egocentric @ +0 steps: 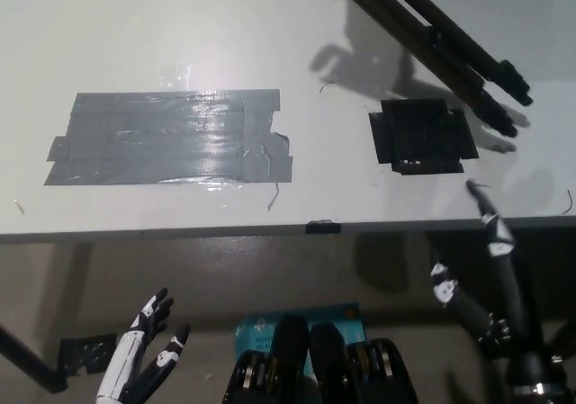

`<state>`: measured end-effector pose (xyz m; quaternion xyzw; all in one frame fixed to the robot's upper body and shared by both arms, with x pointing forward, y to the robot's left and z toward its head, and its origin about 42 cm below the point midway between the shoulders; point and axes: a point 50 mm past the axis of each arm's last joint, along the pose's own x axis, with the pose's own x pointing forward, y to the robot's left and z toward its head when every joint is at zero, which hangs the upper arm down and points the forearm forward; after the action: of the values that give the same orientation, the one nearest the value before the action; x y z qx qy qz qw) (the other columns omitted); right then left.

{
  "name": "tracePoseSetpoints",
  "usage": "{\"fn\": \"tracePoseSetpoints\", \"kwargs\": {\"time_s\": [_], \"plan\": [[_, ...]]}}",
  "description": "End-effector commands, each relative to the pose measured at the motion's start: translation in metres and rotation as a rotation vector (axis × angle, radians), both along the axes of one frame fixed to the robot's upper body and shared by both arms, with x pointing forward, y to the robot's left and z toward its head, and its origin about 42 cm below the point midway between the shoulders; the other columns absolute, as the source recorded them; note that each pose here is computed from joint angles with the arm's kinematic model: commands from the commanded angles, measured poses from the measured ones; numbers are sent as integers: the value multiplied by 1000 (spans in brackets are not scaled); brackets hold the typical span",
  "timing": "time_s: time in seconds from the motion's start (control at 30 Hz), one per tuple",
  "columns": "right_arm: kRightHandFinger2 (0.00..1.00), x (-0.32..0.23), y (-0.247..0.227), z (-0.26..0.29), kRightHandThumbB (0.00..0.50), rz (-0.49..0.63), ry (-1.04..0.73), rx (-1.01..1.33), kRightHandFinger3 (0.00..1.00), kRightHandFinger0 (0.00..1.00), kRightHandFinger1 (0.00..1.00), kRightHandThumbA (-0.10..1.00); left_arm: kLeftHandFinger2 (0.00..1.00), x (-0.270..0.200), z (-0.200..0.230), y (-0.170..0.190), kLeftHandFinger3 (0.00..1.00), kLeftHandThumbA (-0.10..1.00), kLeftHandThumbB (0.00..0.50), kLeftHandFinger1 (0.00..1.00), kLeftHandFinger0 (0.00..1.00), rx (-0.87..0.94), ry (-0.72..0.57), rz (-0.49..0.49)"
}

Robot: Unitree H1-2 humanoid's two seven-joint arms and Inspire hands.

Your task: A person hands a tripod to the robot which it grabs with its right hand and places in the middle of the table in front of it

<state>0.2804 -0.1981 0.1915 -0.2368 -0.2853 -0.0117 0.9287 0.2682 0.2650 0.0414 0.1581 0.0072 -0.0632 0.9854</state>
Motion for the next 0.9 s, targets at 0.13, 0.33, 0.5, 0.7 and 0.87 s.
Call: {"fn": "tracePoseSetpoints", "kwargs": {"time_s": [0.13,0.33,0.5,0.7,0.87], "plan": [[1000,-2,20,150,470,-201,-463,-327,1000,1000,1000,806,1000,1,7,2,1000,694,230,1000,1000,19,-76,-26],[1000,54,35,184,443,-249,-353,-348,1000,1000,1000,845,1000,1,8,2,1000,696,223,1000,1000,20,-69,-19],[1000,113,34,183,448,-291,-218,-375,1000,1000,1000,833,1000,3,11,2,1000,694,233,1000,1000,12,-77,-16],[1000,162,28,174,458,-332,-108,-402,1000,1000,1000,785,1000,5,14,3,1000,703,242,1000,1000,12,-84,-14],[1000,183,27,169,448,-334,-25,-428,1000,1000,1000,753,1000,6,13,2,1000,713,243,1000,1000,22,-88,-21]]}}
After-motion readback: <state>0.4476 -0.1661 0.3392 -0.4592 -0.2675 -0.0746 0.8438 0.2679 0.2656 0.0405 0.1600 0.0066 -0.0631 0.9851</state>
